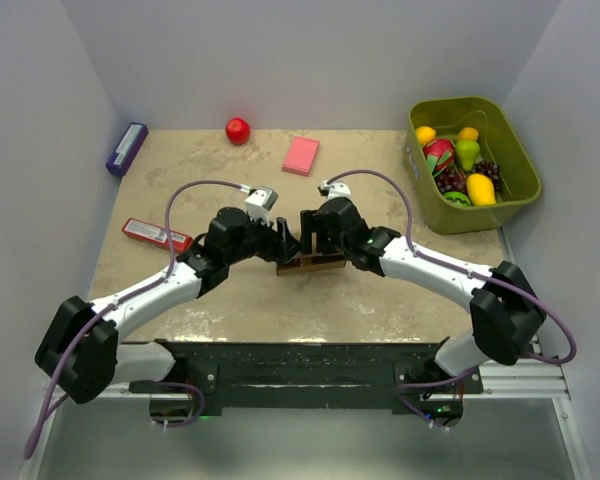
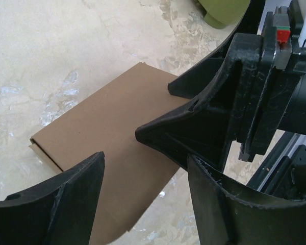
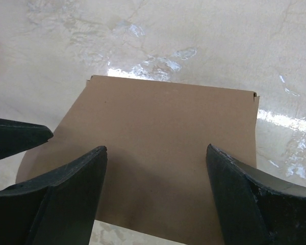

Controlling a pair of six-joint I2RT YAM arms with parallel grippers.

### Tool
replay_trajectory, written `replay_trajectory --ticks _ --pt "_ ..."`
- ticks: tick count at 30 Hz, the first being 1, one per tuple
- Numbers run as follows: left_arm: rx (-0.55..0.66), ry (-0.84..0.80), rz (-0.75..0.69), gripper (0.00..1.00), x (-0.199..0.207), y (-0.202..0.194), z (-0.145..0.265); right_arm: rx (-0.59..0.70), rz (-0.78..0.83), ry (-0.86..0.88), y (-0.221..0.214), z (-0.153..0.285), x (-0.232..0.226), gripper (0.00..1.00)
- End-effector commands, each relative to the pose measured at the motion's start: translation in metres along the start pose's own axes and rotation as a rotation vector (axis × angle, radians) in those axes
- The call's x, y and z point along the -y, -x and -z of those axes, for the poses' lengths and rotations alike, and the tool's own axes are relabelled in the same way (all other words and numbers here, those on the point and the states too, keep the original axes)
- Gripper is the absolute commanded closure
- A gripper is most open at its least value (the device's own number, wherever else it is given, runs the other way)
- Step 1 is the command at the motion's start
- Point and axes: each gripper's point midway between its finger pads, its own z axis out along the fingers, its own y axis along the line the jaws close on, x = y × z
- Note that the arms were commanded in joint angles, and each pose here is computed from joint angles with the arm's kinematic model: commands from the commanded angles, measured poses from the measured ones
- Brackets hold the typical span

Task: Fold the paper box

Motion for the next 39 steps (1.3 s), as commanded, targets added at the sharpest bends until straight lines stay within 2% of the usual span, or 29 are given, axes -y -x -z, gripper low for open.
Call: replay_trajectory --ticks 1,15,20,26,32,39 --pt "0.052 -0.08 0.017 0.33 0.01 0.003 -0.007 0.031 -0.024 0.02 0.007 -0.001 -0.006 0.18" --pt "-0.038 -0.003 0.065 0.34 -0.022 -0.056 -0.013 -0.022 -0.049 0.009 -0.019 -0.007 0.002 0.19" --pt "0.041 0.014 0.084 0.29 -0.024 -0.04 -0.006 -0.033 -0.039 -0.001 -0.021 -0.01 0.003 0.19" --pt "0.045 0.016 0.089 0.24 -0.023 -0.026 -0.008 -0.032 -0.038 -0.006 -0.019 -0.008 0.004 0.19" --pt "0.077 0.053 0.113 0.1 -0.034 -0.008 0.006 0.015 -0.011 0.022 0.007 0.005 -0.004 0.13" --pt "0.022 0.109 0.162 0.04 -0.063 -0.027 0.012 0.04 -0.032 0.023 0.035 0.017 0.032 0.09"
